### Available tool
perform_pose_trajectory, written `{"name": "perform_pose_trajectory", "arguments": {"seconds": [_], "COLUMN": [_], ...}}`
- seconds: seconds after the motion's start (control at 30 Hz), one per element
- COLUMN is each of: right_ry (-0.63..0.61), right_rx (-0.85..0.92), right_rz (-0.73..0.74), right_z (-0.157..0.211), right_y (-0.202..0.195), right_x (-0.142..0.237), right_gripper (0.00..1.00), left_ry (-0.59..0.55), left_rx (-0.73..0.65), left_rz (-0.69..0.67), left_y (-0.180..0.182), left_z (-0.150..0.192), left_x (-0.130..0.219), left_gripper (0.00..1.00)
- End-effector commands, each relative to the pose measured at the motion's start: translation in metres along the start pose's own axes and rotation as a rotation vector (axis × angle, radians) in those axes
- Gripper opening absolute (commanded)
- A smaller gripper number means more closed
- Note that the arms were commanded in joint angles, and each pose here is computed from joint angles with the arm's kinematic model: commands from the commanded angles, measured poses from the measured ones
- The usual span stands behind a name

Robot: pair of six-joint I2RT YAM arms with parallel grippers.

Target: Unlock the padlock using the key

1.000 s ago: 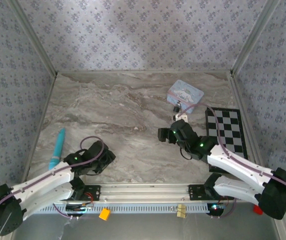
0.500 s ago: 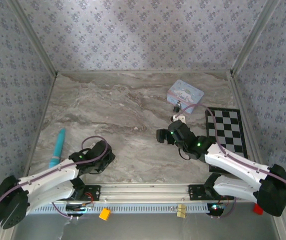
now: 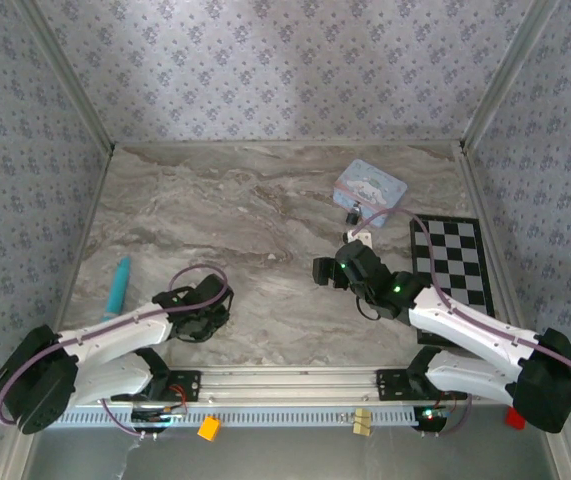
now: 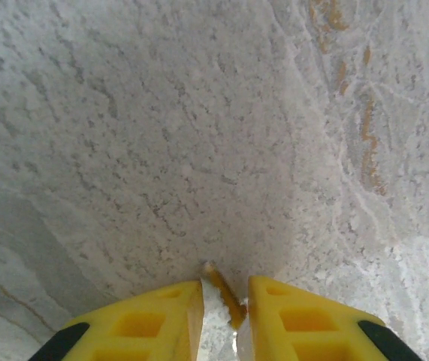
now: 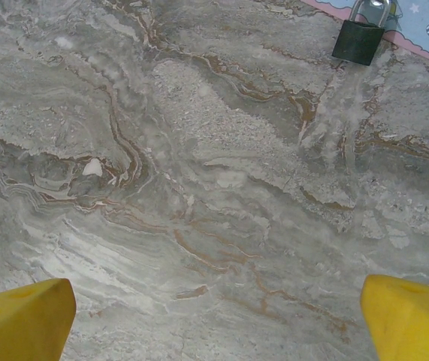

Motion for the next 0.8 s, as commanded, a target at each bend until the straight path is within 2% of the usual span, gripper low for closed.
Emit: {"name": "perform_pose_trajectory", "arguments": {"seconds": [0.0,0.37,0.77], "right_ry": [-0.027,-0.020,-0.010], "right_rx": [-0.020,-0.021,-0.017], "right_rz": [0.009,0.004,-0.010], "right_z": [-0.005,-0.005,-0.006], "right_y": [0.001,0.002,0.008], "right_x": [0.007,0.006,0.004], "right_gripper": [0.99,0.99,0.99], "left_ry": [0.023,0.002,-0.127], "left_rx": [0.006,-0.037,-0.124], "left_rz": [0.105,0.136,0.274], "left_y": [-0.021,-0.034,-0.050], "left_z": [0.001,-0.006,-0.020], "left_x": [-0.012,-0.019,-0.005], "left_gripper": [0.23,0.16,0.03]}}
Point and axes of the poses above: each hand's point on the last joint's axis, 136 mm out from that joint toward the fingers, its own x axis back along the fingers, its own y axis along the line the jaws close on, z = x × y, the point moved 9 cm from there along x, back along the fingers
